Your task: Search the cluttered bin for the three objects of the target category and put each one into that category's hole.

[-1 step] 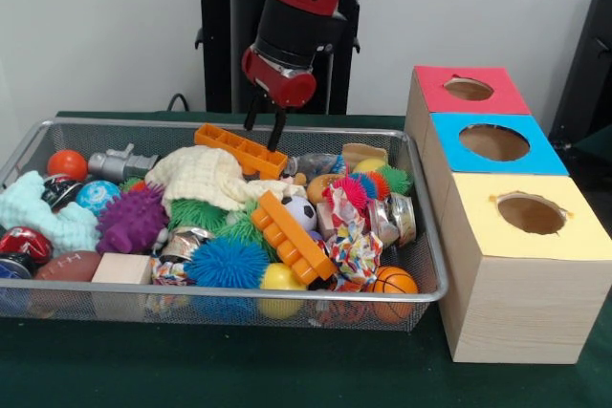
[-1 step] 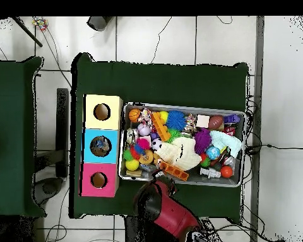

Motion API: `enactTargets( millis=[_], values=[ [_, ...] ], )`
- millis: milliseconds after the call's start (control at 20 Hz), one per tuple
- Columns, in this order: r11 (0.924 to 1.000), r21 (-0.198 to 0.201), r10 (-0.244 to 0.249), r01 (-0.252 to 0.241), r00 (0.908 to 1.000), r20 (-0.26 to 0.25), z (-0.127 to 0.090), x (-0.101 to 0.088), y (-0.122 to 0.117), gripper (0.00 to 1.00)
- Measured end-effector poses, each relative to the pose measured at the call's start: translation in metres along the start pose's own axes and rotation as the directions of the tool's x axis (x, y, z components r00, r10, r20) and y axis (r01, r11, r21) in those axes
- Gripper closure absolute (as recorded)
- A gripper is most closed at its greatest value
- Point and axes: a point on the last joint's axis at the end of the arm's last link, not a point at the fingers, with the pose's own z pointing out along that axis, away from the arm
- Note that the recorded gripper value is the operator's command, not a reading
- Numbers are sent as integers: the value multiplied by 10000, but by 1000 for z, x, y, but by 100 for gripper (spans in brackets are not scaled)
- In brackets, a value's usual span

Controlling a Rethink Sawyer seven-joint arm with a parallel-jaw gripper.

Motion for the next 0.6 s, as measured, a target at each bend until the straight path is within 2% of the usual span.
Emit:
enactTargets(
  millis=[350,600],
  values=[
    [9998,214,-51,56,9997,-221,-4,17,-14,0],
    [9996,212,-156,162,9996,-255,-6,24,-13,0]
  ],
)
